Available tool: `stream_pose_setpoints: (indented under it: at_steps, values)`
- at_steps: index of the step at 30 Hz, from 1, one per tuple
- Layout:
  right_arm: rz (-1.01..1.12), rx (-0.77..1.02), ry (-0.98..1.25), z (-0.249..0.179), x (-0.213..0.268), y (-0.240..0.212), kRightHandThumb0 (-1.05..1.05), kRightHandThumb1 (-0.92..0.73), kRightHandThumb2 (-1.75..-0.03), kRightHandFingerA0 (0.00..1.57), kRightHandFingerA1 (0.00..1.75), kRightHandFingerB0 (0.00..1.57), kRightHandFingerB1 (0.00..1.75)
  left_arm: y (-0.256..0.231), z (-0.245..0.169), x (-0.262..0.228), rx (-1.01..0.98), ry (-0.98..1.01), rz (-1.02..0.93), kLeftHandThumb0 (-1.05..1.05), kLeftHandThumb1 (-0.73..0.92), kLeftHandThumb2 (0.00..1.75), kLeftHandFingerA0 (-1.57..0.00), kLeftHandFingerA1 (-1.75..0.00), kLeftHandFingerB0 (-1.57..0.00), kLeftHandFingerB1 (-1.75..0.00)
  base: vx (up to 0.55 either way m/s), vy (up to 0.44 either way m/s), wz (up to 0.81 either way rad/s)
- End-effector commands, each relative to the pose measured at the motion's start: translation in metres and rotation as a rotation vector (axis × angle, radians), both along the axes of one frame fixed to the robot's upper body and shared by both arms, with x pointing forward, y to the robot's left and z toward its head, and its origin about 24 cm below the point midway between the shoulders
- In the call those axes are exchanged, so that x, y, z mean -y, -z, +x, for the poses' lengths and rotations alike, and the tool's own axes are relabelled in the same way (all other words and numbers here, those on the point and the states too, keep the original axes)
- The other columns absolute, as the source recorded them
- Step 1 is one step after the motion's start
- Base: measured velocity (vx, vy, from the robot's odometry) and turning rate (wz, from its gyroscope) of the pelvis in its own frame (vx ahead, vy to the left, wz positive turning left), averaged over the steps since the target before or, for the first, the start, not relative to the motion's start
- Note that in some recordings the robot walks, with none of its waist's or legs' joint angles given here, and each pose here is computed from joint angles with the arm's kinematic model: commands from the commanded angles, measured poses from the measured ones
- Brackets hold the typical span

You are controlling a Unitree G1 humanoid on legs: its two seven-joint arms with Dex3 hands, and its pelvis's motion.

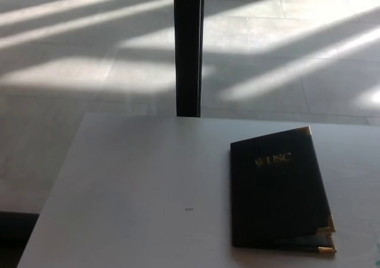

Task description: There is a diary kept infront of the robot and the robot uses its right hand to grab its cover and puses it to the left to open it.

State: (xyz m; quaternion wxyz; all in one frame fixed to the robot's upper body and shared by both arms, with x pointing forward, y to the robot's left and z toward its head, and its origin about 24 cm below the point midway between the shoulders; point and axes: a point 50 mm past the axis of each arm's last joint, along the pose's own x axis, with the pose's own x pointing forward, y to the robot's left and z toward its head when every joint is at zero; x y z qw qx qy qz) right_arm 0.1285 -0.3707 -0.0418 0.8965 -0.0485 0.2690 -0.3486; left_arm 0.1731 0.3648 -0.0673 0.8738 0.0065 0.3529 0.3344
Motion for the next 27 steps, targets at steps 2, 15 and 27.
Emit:
stream_pose_setpoints:
  at_steps: [2, 15, 27]
  values:
    - [0.042, 0.532, 0.459, -0.016, 0.056, -0.077, -0.88, -0.92, -0.72, 0.46, 0.83, 0.29, 0.77, -0.024, -0.003, -0.037, 0.21, -0.422, -0.099, -0.89, 0.91, 1.63, -0.36, -1.12, -0.03, -0.89, 0.0, 0.0, 0.0]
    - [0.024, 0.907, 0.509, 0.026, 0.072, -0.181, -0.89, -0.92, -0.69, 0.58, 0.71, 0.42, 0.77, -0.023, -0.004, -0.038, 0.227, -0.445, -0.118, -0.93, 0.91, 1.65, -0.39, -1.17, -0.01, -0.91, 0.0, 0.0, 0.0]
    - [0.138, 0.828, 0.53, 0.038, 0.069, -0.162, -0.92, -0.91, -0.72, 0.46, 0.58, 0.29, 0.57, -0.02, -0.01, -0.038, 0.22, -0.473, -0.122, -0.93, 0.92, 1.65, -0.37, -1.15, -0.15, -0.98, 0.0, 0.0, 0.0]
